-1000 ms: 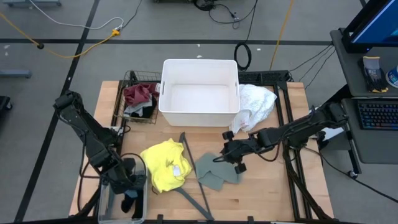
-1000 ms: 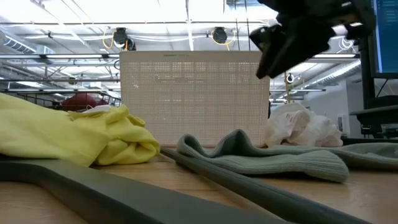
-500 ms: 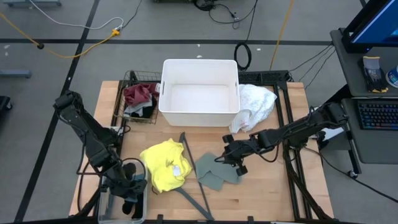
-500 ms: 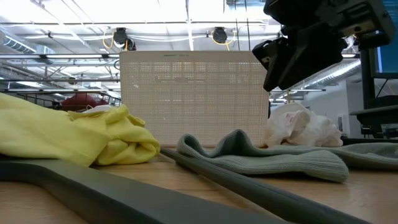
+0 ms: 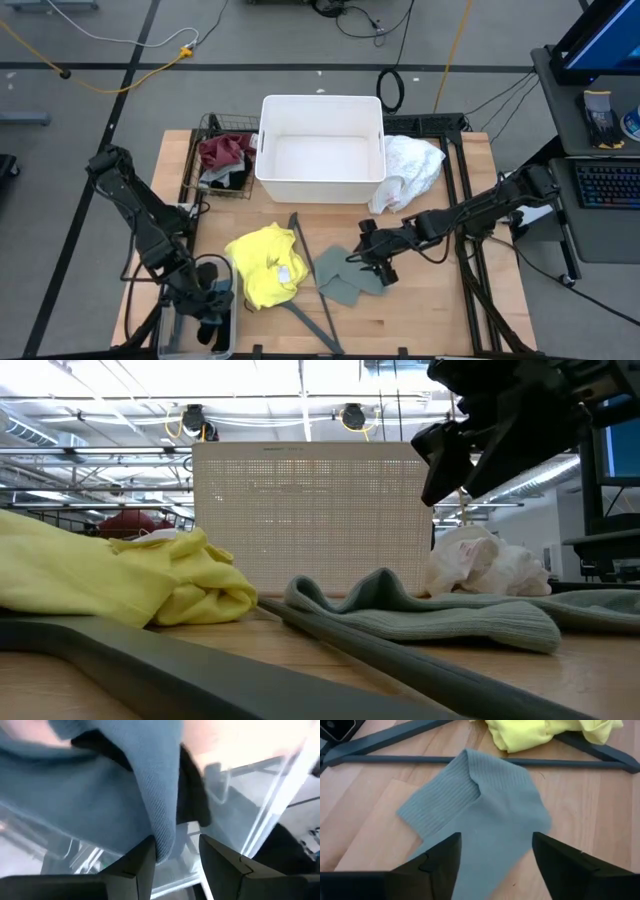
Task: Pick & Place Cloths
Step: Put the blue sock into the transparent bin, then put the gray sock into the transparent bin
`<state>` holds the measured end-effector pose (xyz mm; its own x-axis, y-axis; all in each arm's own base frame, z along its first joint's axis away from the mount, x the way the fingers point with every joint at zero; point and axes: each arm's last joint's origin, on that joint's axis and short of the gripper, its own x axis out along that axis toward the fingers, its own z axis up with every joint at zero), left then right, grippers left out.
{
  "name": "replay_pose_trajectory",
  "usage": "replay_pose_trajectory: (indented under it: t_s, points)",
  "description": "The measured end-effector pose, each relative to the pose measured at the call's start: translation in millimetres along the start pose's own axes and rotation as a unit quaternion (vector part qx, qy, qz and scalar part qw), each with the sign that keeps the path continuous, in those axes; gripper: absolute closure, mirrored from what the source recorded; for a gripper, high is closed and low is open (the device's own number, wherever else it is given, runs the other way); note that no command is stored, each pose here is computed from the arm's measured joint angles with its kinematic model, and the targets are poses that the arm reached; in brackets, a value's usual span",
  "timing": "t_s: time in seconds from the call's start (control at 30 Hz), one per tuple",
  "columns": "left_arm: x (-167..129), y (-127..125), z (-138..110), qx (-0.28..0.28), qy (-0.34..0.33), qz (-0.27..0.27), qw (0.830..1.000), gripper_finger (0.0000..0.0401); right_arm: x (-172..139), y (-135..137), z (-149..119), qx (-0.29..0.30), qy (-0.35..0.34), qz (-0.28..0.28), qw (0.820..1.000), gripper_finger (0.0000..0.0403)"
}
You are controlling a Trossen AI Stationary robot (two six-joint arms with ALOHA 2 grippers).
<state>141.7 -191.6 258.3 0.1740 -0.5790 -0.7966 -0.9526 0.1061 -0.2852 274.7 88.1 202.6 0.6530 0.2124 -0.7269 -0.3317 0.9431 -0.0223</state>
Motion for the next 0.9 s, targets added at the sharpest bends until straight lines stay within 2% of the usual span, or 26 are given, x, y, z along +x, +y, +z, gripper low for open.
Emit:
replay_pose_trajectory:
  t_s: [0.13, 0.3, 0.4, 0.53, 0.9]
  points:
    - [-1, -2, 3, 0.031, -0.044, -0.04, 0.998, 0.0249, 5, 0, 0, 0.001, -0.002, -0.001, 1.0, 0.0145]
    - [-10, 4, 5, 0.014, -0.058, -0.039, 0.997, 0.0249, 20, -2, -6, 0.01, 0.021, -0.003, 1.0, 0.0138]
    - [-17, 6, 3, 0.034, -0.057, -0.056, 0.996, 0.0249, 31, -4, -11, 0.018, 0.039, -0.007, 0.999, 0.0138]
    - [-25, 8, 2, 0.027, -0.038, -0.063, 0.997, 0.0249, 42, -6, -16, 0.019, 0.055, -0.026, 0.998, 0.0135]
    - [-38, 6, -3, 0.09, -0.011, -0.106, 0.99, 0.0249, 77, -8, -32, 0.037, 0.084, -0.035, 0.995, 0.0135]
